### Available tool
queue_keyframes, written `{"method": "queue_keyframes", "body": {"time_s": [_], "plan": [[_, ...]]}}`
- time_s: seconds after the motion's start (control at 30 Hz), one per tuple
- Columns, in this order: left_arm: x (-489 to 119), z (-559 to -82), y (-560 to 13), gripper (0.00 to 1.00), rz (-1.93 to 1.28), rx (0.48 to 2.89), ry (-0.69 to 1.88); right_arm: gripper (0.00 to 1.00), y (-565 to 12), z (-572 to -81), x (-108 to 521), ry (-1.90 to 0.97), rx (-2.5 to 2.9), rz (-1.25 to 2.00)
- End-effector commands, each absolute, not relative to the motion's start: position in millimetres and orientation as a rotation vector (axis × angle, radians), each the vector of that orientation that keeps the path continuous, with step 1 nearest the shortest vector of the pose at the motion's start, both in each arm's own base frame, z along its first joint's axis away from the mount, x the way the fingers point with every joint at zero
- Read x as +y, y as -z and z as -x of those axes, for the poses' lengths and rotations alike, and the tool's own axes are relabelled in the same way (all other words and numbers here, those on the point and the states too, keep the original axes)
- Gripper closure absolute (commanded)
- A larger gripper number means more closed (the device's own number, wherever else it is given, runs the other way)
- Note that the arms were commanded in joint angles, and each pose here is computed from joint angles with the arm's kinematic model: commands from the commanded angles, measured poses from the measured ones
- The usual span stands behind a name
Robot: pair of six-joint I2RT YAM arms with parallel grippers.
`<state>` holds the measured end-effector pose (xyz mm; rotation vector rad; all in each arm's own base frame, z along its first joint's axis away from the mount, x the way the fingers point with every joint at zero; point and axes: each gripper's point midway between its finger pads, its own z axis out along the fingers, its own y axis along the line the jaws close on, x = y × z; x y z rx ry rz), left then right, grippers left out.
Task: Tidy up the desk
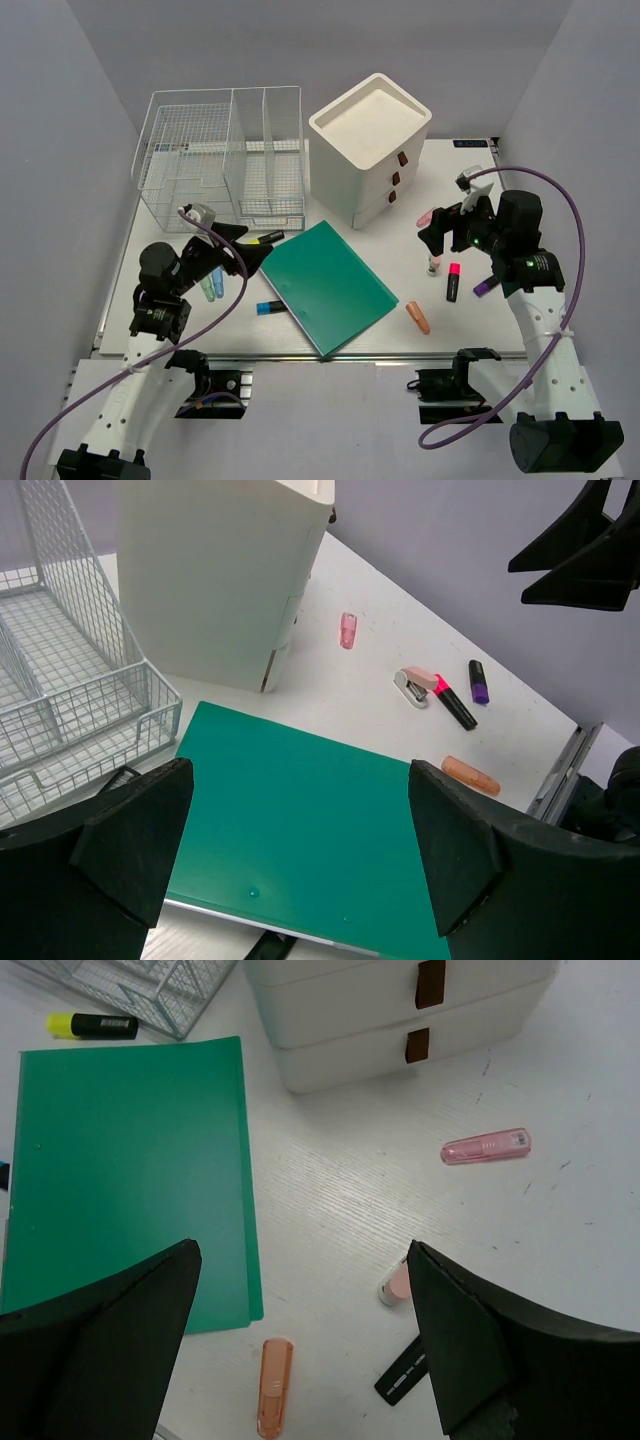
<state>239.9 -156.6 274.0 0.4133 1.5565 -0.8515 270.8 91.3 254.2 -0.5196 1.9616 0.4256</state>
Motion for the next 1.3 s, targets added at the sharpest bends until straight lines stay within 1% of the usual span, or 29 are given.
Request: {"method": "queue_keyframes", "body": {"time_s": [0.0,0.13,0.27,0.47,0.53,0.63,0.7,0.73,0.77,0.8,0.83,0.87,0.9,0.93,0.97,1.0,1.03,1.07,1.1,1.13,1.2,1.27], "plan": [[-158.6,-237.5,-271.9,0.02,-0.428,1.551,0.869,0.11,-269.3,-270.1,99.1,-0.465,1.916,0.547],[-159.2,-237.4,-272.5,0.02,-0.432,1.55,0.874,0.11,-273.6,-268.6,99.7,-0.437,1.867,0.616],[-159.5,-237.7,-271.7,0.02,-0.431,1.551,0.876,0.11,-276.4,-247.8,115.9,-0.504,1.794,0.829],[-160.0,-237.9,-270.6,0.02,-0.432,1.556,0.881,0.11,-269.6,-250.3,106.3,-0.407,1.804,0.878],[-160.6,-238.5,-269.0,0.02,-0.432,1.561,0.885,0.11,-265.4,-242.4,108.9,-0.437,1.822,0.943],[-161.8,-237.8,-268.9,0.02,-0.436,1.56,0.895,0.11,-274.0,-235.1,115.8,-0.475,1.778,0.99],[-162.9,-237.9,-268.0,0.09,-0.44,1.564,0.904,0.11,-270.0,-241.5,115.3,-0.485,1.793,0.921],[-163.3,-238.1,-267.8,0.15,-0.442,1.564,0.906,0.14,-275.7,-252.0,115.0,-0.464,1.762,0.9],[-164.0,-238.4,-267.0,0.36,-0.444,1.567,0.912,0.32,-275.9,-257.1,115.8,-0.491,1.787,0.838],[-164.9,-237.9,-266.8,0.52,-0.451,1.566,0.917,0.49,-272.9,-267.4,115.7,-0.511,1.818,0.795],[-165.1,-238.3,-266.1,0.65,-0.448,1.57,0.92,0.68,-276.2,-277.2,115.9,-0.513,1.817,0.76],[-165.2,-238.9,-265.0,0.82,-0.446,1.575,0.921,0.9,-278.4,-283.2,118.2,-0.551,1.842,0.699],[-165.1,-239.4,-265.0,0.84,-0.445,1.576,0.921,0.91,-272.9,-292.4,119.7,-0.579,1.874,0.676],[-164.9,-239.8,-263.6,0.83,-0.444,1.58,0.918,0.89,-281.0,-298.5,121.5,-0.594,1.865,0.661],[-164.8,-240.5,-262.9,0.64,-0.442,1.583,0.918,0.68,-283.3,-303.6,122.2,-0.604,1.872,0.644],[-164.9,-240.0,-263.3,0.52,-0.443,1.583,0.919,0.62,-284.4,-312.5,124.9,-0.635,1.894,0.623],[-165.1,-240.0,-263.3,0.42,-0.445,1.583,0.92,0.51,-283.7,-315.0,126.2,-0.651,1.913,0.616],[-165.5,-240.1,-262.8,0.34,-0.447,1.584,0.923,0.43,-284.8,-320.0,124.5,-0.65,1.925,0.599],[-166.3,-240.0,-262.3,0.23,-0.451,1.585,0.928,0.39,-280.6,-326.2,125.4,-0.666,1.948,0.584],[-167.0,-239.6,-261.9,0.19,-0.455,1.586,0.934,0.32,-286.2,-329.4,128.2,-0.679,1.934,0.596],[-167.9,-239.8,-260.7,0.13,-0.456,1.593,0.942,0.25,-283.5,-334.6,130.4,-0.699,1.943,0.596],[-168.6,-239.7,-259.9,0.11,-0.457,1.597,0.949,0.23,-285.2,-340.7,130.3,-0.699,1.934,0.593]]}}
